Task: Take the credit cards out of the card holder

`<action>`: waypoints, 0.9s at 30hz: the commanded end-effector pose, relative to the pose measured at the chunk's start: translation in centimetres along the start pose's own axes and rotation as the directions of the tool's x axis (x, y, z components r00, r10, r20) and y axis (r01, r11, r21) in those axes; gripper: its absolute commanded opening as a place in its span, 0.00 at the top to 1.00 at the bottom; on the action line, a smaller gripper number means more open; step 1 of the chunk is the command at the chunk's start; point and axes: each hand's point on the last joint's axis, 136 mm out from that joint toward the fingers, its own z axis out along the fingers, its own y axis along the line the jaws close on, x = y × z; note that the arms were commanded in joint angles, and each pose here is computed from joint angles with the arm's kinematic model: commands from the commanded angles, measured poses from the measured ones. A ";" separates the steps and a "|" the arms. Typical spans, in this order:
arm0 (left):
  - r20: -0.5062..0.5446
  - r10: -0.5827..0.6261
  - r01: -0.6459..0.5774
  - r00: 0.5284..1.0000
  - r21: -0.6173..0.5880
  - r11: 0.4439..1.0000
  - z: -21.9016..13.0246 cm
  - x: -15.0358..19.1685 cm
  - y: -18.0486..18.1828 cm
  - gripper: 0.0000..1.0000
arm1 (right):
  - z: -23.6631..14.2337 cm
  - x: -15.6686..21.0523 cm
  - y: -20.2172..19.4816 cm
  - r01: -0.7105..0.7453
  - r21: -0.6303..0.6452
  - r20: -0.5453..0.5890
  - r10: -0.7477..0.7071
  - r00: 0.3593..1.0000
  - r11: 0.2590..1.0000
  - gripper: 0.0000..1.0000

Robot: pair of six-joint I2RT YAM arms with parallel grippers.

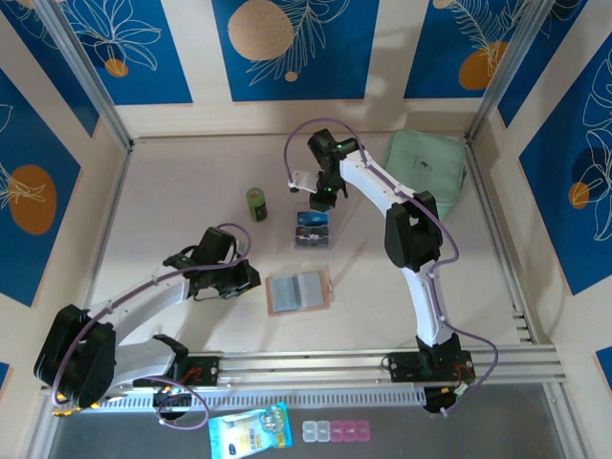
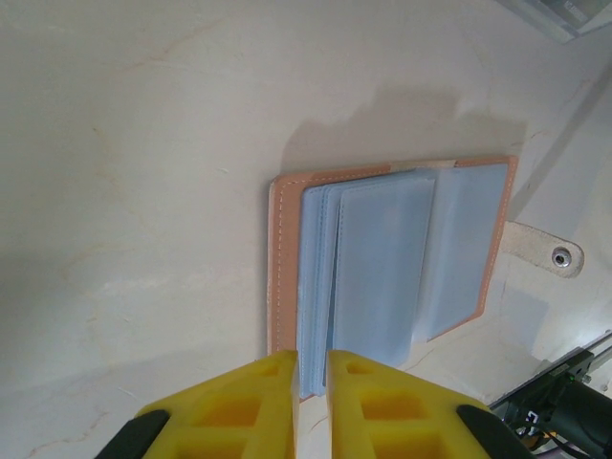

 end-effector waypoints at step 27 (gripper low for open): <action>-0.011 -0.011 0.012 1.000 0.026 1.000 0.1 0.0 -0.1 0.83 | -1.4 -1.2 -0.5 0.008 0.128 0.034 -0.013 0.999 0.992 0.61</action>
